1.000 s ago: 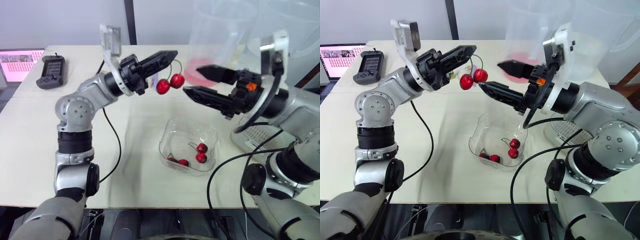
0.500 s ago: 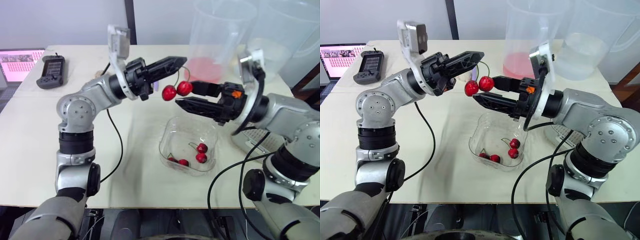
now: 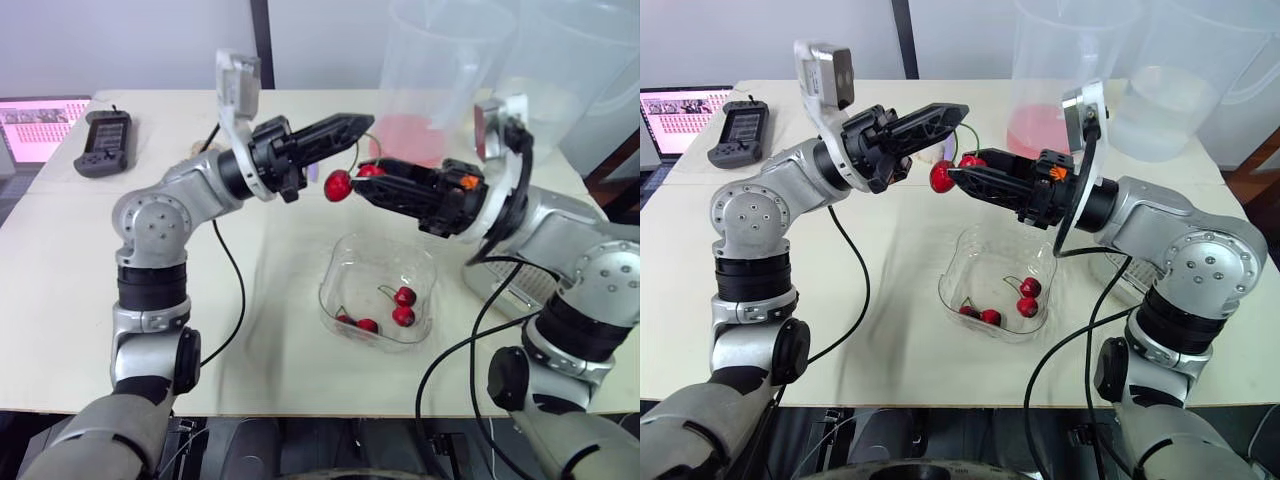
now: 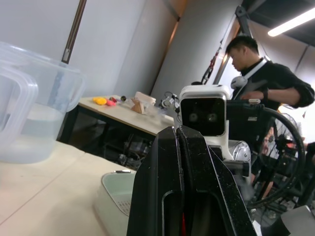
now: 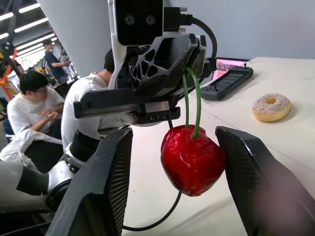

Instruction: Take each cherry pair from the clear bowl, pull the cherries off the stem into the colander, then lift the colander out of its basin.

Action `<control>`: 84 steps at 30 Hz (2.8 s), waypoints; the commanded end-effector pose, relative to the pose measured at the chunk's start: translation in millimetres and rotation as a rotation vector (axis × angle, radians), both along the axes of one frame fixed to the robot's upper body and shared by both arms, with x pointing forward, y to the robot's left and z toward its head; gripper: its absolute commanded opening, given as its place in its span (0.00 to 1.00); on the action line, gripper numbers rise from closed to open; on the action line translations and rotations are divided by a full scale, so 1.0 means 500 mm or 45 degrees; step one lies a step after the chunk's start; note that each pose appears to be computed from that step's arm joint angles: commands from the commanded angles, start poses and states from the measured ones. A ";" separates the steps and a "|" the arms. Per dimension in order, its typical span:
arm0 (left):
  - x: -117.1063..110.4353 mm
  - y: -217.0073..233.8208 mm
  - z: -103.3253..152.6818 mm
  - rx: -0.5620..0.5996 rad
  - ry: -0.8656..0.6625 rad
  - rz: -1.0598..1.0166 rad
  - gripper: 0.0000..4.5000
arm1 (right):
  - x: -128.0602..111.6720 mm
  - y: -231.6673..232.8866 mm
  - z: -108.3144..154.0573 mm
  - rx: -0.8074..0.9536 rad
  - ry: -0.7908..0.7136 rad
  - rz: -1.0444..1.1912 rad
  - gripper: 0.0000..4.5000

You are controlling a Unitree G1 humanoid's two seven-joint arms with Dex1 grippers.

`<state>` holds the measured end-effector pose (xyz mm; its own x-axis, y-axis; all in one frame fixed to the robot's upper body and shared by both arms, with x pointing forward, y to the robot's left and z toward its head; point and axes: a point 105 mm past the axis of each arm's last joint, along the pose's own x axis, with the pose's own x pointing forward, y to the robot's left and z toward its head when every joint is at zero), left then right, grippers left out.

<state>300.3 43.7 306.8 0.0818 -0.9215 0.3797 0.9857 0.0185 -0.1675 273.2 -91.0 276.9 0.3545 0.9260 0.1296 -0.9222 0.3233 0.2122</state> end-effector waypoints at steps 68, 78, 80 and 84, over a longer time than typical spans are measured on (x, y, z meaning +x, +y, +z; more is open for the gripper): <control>-0.003 0.001 0.012 0.069 -0.179 -0.144 0.00 | -0.003 -0.017 -0.005 -0.436 -0.234 -0.065 0.99; -0.016 -0.010 0.018 0.071 -0.175 -0.182 0.00 | 0.002 0.055 0.004 -0.143 -0.178 0.000 0.99; -0.016 -0.009 0.018 0.070 -0.175 -0.182 0.00 | 0.002 0.060 0.001 -0.123 -0.161 0.006 0.87; -0.015 -0.008 0.018 0.071 -0.175 -0.177 0.00 | 0.003 0.064 -0.007 -0.136 -0.148 -0.001 0.47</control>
<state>301.5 40.3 302.0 -0.0625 -0.9459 0.3183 0.9904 -0.0983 -0.0974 279.5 -59.7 265.1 0.3568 0.9332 0.0428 -0.9308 0.3511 0.1020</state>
